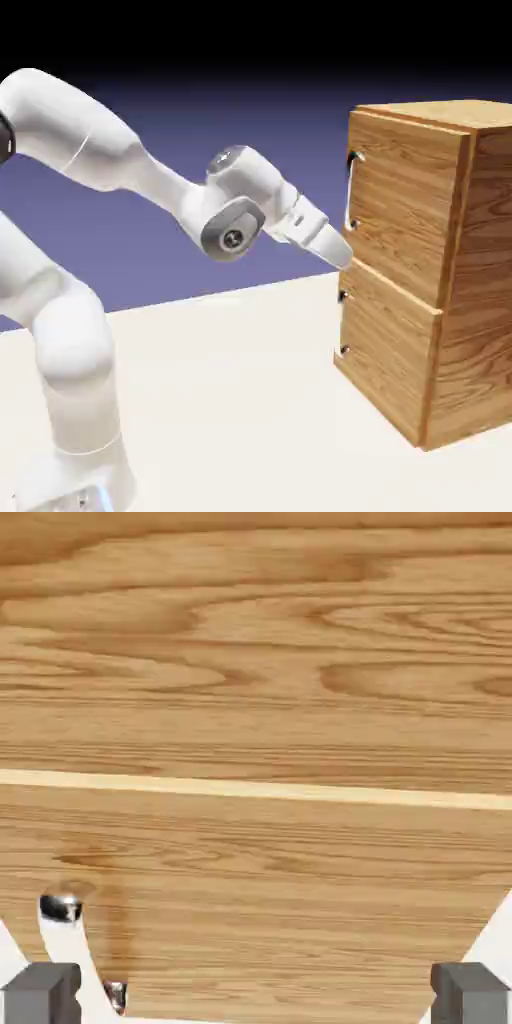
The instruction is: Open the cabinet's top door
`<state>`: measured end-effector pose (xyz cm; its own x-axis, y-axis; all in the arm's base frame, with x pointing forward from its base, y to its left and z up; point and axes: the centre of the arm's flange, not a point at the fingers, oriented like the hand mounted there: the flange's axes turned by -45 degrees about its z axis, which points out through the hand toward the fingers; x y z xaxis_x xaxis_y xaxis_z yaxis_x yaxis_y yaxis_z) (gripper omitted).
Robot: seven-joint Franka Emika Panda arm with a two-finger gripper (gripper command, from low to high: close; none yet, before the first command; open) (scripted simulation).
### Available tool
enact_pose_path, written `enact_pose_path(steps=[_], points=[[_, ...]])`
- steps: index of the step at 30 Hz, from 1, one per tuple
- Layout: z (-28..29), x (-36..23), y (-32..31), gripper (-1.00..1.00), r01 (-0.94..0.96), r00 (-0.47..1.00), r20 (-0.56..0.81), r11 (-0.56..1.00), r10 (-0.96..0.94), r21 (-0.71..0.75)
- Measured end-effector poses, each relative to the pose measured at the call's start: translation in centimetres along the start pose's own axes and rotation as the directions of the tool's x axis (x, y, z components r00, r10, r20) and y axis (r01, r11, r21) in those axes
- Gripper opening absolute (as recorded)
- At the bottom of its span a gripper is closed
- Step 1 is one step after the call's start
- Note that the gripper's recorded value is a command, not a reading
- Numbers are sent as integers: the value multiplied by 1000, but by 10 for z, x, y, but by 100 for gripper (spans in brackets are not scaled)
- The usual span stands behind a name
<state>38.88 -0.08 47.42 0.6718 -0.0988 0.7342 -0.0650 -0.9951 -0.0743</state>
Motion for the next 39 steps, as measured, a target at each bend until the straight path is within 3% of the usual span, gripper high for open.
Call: enact_pose_path(steps=[9, 20, 29, 39], points=[[-38, 30, 8, 0, -469, 876, -102, 882, 472, 49], [-75, 47, 2, 0, -844, 473, -125, 489, 872, 220], [-92, 50, -17, 0, -928, 68, -20, 71, 997, 365], [-89, 45, -48, 0, -813, -332, 199, -386, 922, 435]])
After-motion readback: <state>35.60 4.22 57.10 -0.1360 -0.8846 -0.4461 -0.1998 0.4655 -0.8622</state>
